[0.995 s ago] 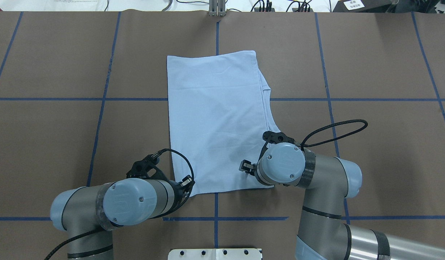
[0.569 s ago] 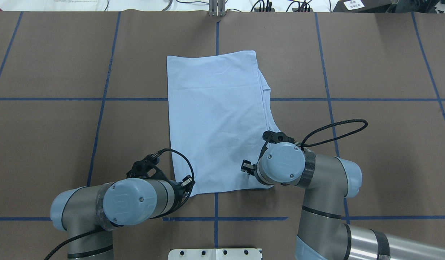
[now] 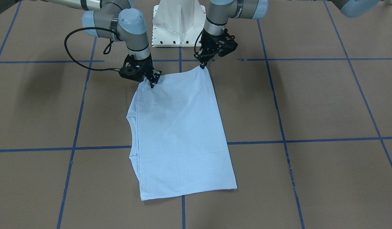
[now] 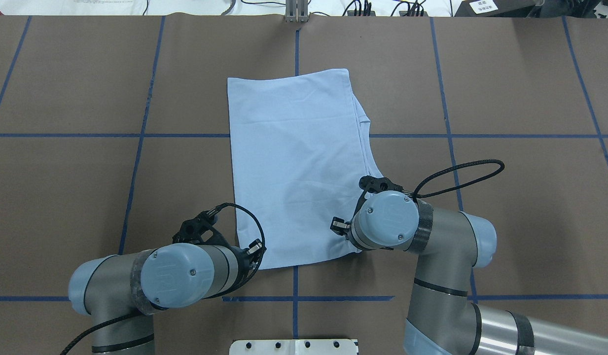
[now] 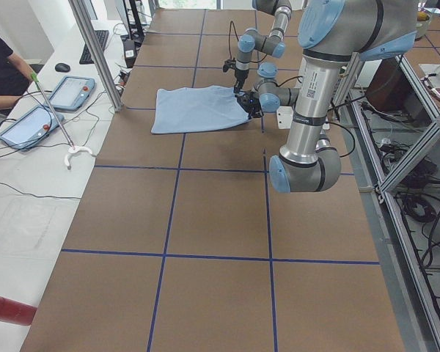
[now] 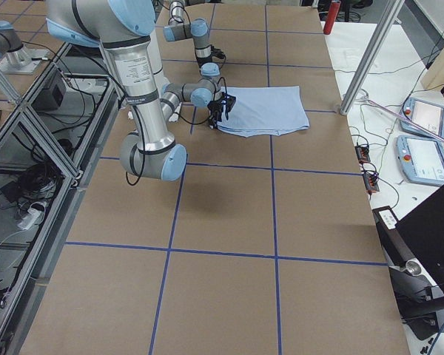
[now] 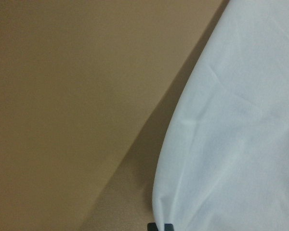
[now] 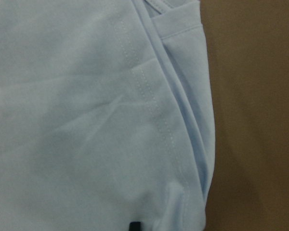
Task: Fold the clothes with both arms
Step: 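Lift the near edge with both grippers and fold it away from the robot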
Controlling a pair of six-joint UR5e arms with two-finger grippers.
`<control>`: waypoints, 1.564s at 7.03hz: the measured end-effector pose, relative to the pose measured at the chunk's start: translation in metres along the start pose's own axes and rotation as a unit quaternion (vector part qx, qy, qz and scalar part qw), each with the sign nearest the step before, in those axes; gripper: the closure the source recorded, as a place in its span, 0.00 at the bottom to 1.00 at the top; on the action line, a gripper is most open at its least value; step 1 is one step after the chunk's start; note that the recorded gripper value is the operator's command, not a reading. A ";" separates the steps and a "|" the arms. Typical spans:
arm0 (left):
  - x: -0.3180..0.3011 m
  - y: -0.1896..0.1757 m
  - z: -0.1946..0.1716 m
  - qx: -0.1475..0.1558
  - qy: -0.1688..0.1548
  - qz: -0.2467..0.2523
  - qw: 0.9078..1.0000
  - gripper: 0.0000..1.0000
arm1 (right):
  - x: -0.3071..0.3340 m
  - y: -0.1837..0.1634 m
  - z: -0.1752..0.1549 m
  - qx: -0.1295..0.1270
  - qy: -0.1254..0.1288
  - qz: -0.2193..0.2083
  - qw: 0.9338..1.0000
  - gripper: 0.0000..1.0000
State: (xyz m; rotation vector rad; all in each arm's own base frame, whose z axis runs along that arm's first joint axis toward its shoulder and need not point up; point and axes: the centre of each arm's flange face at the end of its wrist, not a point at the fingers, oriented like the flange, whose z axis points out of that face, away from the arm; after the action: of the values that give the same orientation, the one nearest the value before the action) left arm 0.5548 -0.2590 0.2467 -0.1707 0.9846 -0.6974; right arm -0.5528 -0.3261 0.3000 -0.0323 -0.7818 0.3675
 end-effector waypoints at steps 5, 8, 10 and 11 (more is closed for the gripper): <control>-0.002 -0.001 0.003 0.002 -0.003 0.000 1.000 1.00 | -0.005 0.000 -0.016 -0.001 -0.016 0.003 1.000 1.00; -0.002 0.005 -0.021 -0.007 0.008 0.025 1.000 1.00 | 0.006 0.003 -0.045 -0.012 -0.038 -0.002 0.999 1.00; -0.015 0.042 -0.073 -0.033 -0.006 0.050 0.998 1.00 | 0.016 0.025 -0.084 -0.059 -0.067 -0.015 0.996 1.00; -0.023 0.057 -0.096 -0.045 -0.015 0.061 0.997 1.00 | 0.022 0.039 -0.097 -0.081 -0.076 -0.023 0.994 1.00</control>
State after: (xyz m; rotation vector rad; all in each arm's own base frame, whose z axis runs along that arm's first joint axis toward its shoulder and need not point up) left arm 0.4953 -0.1846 0.1848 -0.1978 0.9904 -0.5386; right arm -0.4832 -0.2720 0.2393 -0.1392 -0.9602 0.2641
